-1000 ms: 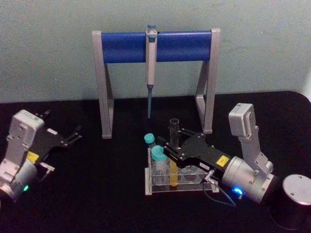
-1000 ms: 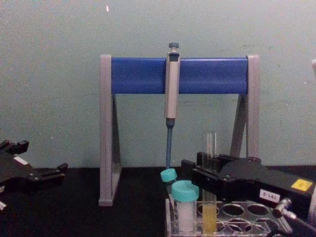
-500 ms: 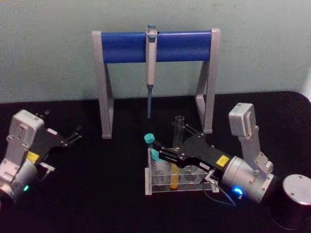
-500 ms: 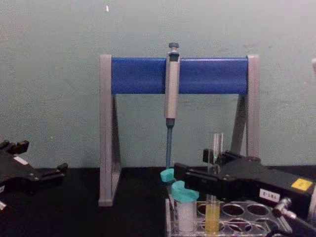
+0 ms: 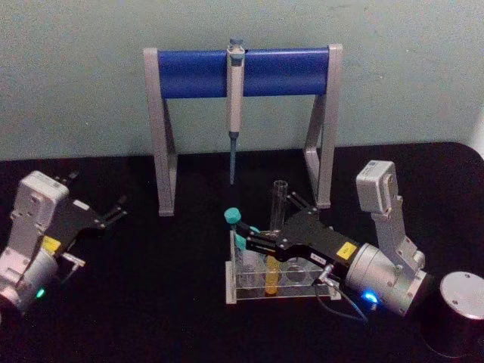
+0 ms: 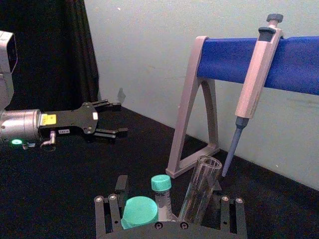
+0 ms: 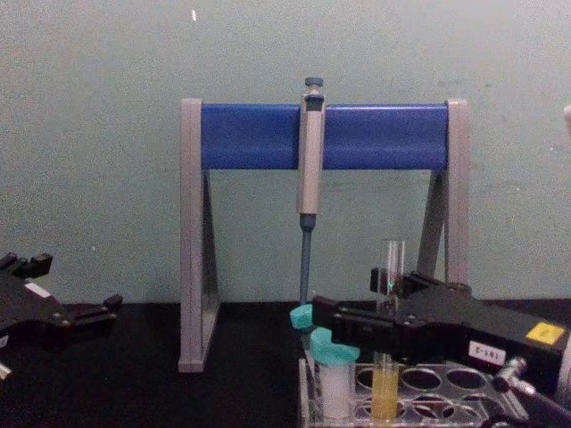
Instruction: Pick up the test tube from the test tube rack, shake it, then place it back into the test tube rack.
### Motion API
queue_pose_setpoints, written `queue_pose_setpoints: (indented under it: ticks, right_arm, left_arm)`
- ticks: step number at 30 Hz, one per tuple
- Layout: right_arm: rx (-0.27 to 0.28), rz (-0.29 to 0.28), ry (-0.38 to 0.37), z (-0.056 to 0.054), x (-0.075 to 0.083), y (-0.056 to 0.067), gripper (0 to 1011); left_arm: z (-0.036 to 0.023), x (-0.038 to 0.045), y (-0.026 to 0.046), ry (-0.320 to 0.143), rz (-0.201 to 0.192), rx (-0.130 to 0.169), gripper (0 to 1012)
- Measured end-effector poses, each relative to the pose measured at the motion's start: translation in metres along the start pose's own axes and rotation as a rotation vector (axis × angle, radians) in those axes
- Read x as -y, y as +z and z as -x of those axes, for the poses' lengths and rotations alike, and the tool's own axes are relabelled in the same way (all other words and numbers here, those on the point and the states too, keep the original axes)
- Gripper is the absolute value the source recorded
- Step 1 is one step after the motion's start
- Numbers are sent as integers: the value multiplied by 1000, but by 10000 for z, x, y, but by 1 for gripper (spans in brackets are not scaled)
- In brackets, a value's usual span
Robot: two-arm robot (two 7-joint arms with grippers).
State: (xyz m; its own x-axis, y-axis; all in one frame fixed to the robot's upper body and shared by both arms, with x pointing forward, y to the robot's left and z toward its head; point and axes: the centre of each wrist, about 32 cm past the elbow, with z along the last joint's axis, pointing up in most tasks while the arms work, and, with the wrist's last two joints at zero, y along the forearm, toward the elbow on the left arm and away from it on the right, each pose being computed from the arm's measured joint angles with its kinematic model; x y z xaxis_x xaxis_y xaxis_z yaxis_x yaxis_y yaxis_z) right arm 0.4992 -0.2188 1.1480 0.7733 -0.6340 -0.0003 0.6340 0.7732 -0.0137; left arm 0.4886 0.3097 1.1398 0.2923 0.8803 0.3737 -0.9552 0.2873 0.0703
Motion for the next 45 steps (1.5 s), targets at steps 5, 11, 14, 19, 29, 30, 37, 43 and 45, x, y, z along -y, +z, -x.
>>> queue_pose_setpoints:
  ticks: [5, 11, 14, 19, 29, 30, 37, 43, 45]
  right_arm:
    - [5, -18, -12, -10, 19, 43, 1000]
    - [44, -91, -56, -39, 116, 214, 1000]
    - [72, -140, -95, -54, 196, 317, 1000]
    - [121, -203, -222, -69, 383, 422, 1000]
    - [170, -132, -473, -53, 651, 231, 1000]
    - [171, -121, -486, -48, 661, 199, 1000]
    - [149, -29, -569, -7, 677, -89, 1000]
    - [113, 52, -616, 9, 664, -337, 1000]
    - [103, 71, -623, 13, 654, -398, 1000]
  left_arm:
    - [0, 0, 0, 0, 0, 0, 1001]
    - [0, 0, 0, 0, 0, 0, 1001]
    - [0, 0, 0, 0, 0, 0, 1001]
    - [0, 0, 0, 0, 0, 0, 1001]
    - [0, 0, 0, 0, 0, 0, 1001]
    - [0, 0, 0, 0, 0, 0, 1001]
    - [0, 0, 0, 0, 0, 0, 1002]
    - [0, 0, 0, 0, 0, 0, 1001]
    - [0, 0, 0, 0, 0, 0, 1001]
